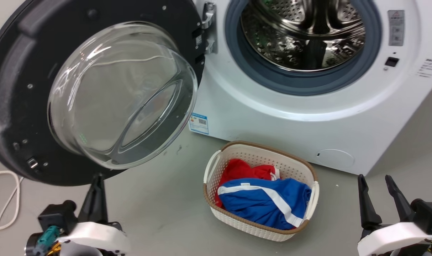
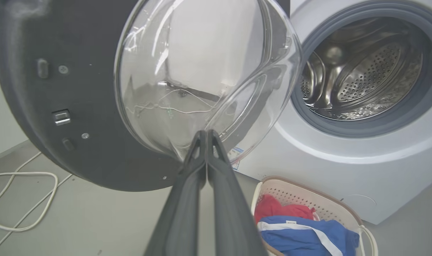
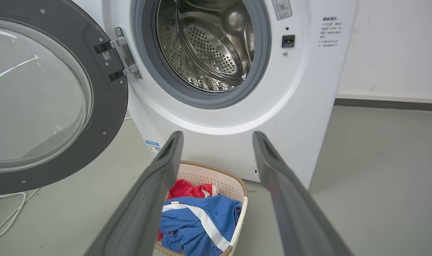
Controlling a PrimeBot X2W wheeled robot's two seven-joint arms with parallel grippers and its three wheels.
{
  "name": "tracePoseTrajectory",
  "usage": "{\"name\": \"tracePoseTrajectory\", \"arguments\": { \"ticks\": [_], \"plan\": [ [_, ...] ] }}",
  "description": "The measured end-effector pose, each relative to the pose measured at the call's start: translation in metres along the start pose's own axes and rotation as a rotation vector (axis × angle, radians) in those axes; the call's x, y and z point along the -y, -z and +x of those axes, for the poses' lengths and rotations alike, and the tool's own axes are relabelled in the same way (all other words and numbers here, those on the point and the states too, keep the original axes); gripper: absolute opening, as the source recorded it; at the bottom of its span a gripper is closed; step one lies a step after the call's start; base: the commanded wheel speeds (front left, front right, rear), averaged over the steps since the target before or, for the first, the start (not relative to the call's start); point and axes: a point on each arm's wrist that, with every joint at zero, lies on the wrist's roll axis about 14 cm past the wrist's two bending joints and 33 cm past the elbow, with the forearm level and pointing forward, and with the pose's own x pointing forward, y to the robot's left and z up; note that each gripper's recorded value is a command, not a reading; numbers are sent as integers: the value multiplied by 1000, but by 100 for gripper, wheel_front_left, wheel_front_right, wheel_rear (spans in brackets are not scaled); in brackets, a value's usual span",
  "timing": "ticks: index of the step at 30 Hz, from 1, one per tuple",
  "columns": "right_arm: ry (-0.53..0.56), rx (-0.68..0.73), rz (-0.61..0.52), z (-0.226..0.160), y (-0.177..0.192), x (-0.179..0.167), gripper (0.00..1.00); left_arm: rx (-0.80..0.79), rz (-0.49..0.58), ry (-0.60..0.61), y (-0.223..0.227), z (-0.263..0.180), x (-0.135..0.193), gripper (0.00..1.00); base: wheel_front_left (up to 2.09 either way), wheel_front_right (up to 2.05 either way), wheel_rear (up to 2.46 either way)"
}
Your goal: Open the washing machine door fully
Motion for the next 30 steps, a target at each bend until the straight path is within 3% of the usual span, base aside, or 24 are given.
{"name": "tracePoseTrajectory", "arguments": {
  "ticks": [18, 30],
  "plan": [
    [177, 61, -28, -49, -23, 52, 100, -32, 63, 371, 16, 17, 124, 100, 0, 0, 0],
    [285, 81, -85, -78, -31, 81, 100, -64, 99, 492, 33, 26, 171, 100, 0, 0, 0]
  ]
}}
